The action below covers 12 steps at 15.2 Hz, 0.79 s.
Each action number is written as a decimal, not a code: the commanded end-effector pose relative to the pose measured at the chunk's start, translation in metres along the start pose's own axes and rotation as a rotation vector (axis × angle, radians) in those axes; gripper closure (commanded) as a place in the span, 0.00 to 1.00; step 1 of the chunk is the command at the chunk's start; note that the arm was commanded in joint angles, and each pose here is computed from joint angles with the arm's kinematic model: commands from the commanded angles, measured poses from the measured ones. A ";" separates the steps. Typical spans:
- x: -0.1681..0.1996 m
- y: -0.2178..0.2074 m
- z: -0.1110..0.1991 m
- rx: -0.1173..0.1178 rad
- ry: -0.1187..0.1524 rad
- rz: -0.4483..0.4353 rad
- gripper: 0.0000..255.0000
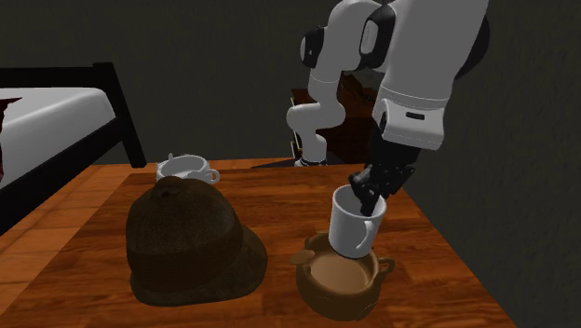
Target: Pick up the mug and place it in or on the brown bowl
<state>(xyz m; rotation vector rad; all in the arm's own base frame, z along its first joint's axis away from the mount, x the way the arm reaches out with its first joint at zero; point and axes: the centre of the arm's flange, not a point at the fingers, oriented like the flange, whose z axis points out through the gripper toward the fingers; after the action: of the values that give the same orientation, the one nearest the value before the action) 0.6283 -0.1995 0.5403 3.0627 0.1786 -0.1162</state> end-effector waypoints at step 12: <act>0.003 -0.002 0.040 0.000 0.001 0.000 1.00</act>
<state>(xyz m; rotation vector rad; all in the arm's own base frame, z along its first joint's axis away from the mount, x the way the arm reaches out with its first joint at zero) 0.6281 -0.2000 0.5003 3.0626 0.1787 -0.1158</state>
